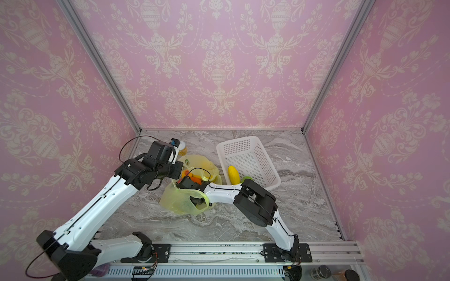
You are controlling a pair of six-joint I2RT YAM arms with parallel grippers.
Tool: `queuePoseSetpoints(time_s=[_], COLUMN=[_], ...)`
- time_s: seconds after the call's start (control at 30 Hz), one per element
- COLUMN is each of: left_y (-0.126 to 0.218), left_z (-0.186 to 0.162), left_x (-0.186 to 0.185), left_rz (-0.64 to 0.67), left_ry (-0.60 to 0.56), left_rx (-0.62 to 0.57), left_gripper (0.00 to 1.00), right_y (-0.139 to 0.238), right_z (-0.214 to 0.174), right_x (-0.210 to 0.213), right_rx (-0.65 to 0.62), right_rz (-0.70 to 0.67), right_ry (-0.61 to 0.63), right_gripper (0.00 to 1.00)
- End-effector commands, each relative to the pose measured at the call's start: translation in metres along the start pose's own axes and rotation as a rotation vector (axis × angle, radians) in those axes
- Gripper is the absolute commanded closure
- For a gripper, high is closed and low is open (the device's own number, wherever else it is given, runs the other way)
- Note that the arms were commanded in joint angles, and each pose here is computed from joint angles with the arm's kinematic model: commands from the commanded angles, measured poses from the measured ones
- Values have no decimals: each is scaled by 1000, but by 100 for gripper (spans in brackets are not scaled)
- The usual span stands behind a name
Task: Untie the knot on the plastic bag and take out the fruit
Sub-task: 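Grasp the short yellow fruit inside the bag with the right gripper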
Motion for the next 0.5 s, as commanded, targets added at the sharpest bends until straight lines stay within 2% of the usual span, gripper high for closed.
queuePoseSetpoints(time_s=[0.0,0.23,0.47], left_y=[1,2,0], left_z=[-2,-2,-3], left_x=[3,5,5], left_rz=[13,31,37], left_ry=[-15,-14,-14], left_rx=[6,-1,8], left_gripper=[100,100,100], right_y=[31,80,138], right_z=[7,5,-15], right_x=[1,0,2], right_rx=[-75,-202,-365], right_rz=[4,-26,-32], right_ry=[-19,-63,-112], right_gripper=[57,76,79])
Point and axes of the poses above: each gripper's point midway between its finger pads, its own y axis back along the fingers, its own x axis along the line the jaws close on, z = x × y, the point moved 10 cm from there along y, back along the fingers, and after that the axes turned 3 degrees about y, right-handed, at the moved point
